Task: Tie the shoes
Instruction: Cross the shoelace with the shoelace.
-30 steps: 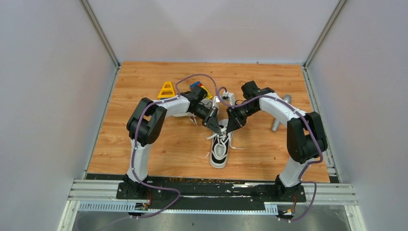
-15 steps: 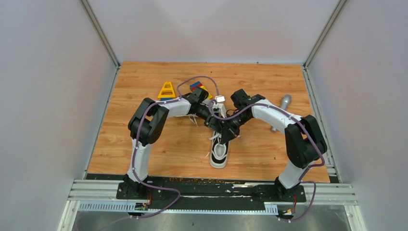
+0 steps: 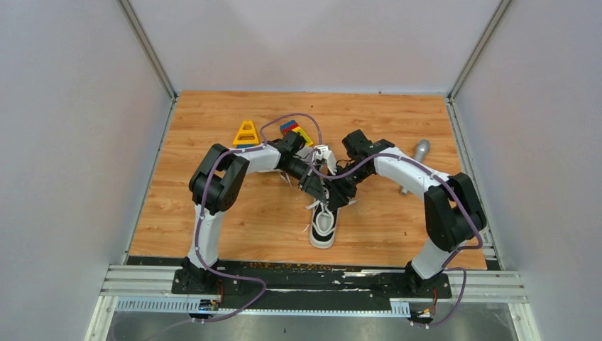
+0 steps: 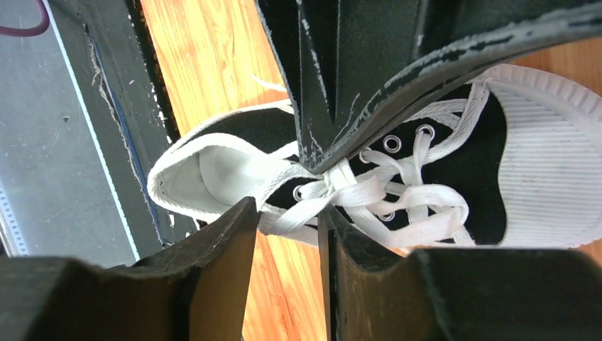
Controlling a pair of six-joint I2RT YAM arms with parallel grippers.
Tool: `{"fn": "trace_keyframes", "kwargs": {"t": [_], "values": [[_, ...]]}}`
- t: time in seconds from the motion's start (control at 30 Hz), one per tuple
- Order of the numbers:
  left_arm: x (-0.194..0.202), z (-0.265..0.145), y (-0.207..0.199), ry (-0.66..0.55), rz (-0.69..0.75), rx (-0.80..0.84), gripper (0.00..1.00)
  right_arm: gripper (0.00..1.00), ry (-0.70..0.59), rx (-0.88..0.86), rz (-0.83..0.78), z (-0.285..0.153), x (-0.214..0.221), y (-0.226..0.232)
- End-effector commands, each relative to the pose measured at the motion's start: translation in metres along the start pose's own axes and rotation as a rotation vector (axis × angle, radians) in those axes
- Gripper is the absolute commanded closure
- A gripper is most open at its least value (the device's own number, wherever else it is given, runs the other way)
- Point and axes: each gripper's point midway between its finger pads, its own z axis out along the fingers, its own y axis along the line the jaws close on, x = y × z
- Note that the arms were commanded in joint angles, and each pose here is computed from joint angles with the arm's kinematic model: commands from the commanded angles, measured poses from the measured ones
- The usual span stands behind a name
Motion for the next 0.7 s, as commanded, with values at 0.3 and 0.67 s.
{"fn": "trace_keyframes", "kwargs": {"t": [0.3, 0.67], "values": [[-0.007, 0.002, 0.008, -0.012, 0.048, 0.017, 1.0, 0.54, -0.027, 0.002, -0.045, -0.043, -0.005, -0.003], [-0.005, 0.001, 0.004, -0.008, 0.032, 0.027, 1.0, 0.62, -0.05, -0.094, 0.012, -0.029, -0.003, -0.013]]}}
